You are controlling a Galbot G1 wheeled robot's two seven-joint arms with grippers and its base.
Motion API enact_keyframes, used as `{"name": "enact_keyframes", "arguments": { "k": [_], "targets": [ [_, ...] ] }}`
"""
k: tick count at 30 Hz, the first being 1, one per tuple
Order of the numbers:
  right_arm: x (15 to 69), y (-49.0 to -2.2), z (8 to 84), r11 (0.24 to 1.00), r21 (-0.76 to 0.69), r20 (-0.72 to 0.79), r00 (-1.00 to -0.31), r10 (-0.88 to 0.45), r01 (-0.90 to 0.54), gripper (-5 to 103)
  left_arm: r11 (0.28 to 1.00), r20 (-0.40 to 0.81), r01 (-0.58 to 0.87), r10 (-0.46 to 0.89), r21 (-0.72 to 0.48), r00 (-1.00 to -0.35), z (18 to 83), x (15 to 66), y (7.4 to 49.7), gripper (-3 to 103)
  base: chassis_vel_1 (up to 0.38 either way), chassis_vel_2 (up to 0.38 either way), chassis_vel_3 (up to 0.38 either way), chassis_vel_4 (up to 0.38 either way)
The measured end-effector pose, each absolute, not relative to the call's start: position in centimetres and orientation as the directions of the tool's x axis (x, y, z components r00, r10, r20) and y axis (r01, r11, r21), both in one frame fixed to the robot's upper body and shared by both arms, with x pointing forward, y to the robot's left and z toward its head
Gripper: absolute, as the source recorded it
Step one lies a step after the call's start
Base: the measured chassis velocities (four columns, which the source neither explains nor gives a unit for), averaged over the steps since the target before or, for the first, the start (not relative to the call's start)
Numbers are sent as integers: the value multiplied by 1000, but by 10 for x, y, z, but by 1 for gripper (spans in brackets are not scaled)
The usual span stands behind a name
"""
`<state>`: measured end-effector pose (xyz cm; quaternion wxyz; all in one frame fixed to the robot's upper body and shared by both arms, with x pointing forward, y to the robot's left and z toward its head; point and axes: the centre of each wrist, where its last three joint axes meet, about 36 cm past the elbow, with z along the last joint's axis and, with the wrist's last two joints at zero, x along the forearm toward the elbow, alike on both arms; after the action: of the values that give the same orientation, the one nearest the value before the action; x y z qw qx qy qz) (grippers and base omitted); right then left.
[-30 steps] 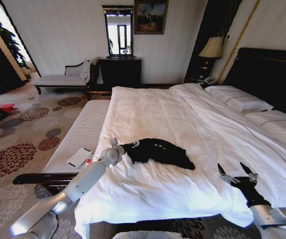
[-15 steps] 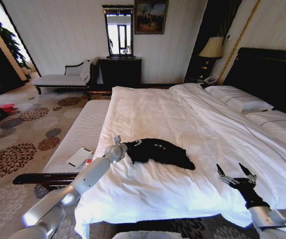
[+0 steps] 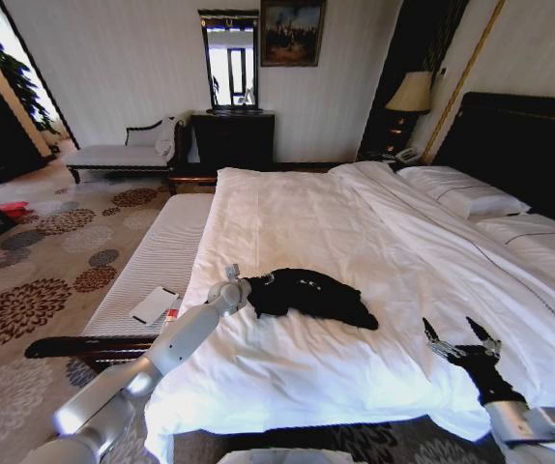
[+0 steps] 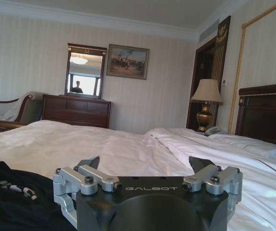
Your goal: Fold the clothes on the bed.
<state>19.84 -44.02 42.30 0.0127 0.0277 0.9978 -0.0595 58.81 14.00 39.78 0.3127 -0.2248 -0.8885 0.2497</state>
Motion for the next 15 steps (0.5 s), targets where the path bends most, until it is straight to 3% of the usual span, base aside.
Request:
{"name": "enact_keyframes", "arguments": {
  "k": [2,4,7,15],
  "targets": [
    [199,-440,423,991,-118,-29,-998,54,57,100,774,441,245,555,-583,-705,399,589,140,15,0,0,0,0],
    [199,-441,423,991,-118,-28,-998,54,57,100,775,440,246,555,-583,-706,399,589,140,15,0,0,0,0],
    [199,-442,423,991,-121,-27,-998,53,56,100,775,438,249,555,-581,-707,400,590,140,2,0,0,0,0],
    [202,-447,422,990,-129,-21,-999,50,52,100,781,431,266,555,-565,-711,403,587,141,1,0,0,0,0]
  ]
}}
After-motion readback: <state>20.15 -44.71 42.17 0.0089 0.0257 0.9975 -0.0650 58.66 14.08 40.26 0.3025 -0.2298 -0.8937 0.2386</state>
